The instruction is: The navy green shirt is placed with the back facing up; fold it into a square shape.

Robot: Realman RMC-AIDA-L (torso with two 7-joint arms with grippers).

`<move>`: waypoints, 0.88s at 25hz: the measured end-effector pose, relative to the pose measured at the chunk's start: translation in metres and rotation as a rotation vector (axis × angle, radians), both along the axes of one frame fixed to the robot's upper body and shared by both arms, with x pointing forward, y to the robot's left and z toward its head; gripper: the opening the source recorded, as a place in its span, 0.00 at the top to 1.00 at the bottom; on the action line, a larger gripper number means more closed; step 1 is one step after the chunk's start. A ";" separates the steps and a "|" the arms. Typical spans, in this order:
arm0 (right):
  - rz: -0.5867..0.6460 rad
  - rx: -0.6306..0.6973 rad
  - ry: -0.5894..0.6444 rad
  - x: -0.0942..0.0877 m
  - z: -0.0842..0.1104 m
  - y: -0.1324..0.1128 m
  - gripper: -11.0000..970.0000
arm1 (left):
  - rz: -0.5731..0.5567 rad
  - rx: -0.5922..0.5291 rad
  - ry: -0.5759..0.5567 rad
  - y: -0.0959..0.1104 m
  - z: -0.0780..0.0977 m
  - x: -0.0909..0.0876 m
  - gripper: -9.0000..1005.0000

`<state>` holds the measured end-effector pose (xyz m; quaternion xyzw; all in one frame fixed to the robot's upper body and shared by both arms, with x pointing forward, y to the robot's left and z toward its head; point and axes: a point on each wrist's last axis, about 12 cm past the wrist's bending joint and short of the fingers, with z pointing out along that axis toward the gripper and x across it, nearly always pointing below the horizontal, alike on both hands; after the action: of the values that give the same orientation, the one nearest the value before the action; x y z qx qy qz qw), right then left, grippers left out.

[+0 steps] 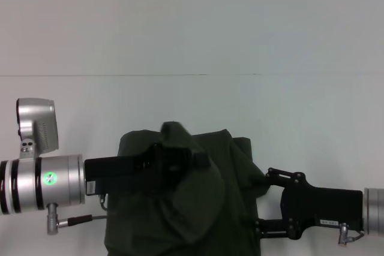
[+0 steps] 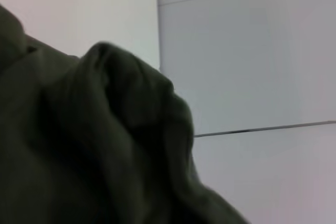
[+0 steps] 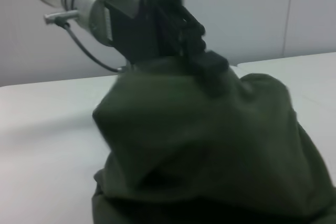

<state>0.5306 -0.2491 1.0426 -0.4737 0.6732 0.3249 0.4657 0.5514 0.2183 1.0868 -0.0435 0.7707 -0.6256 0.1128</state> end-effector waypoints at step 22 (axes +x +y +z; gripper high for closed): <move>-0.220 0.168 0.268 0.005 0.045 -0.049 0.08 | 0.018 0.067 -0.431 0.082 0.003 -0.034 0.14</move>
<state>0.5356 -0.2978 1.0874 -0.3095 0.7473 0.3872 0.4425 0.5178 0.3007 1.0899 0.0882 0.7486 -0.5935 0.2821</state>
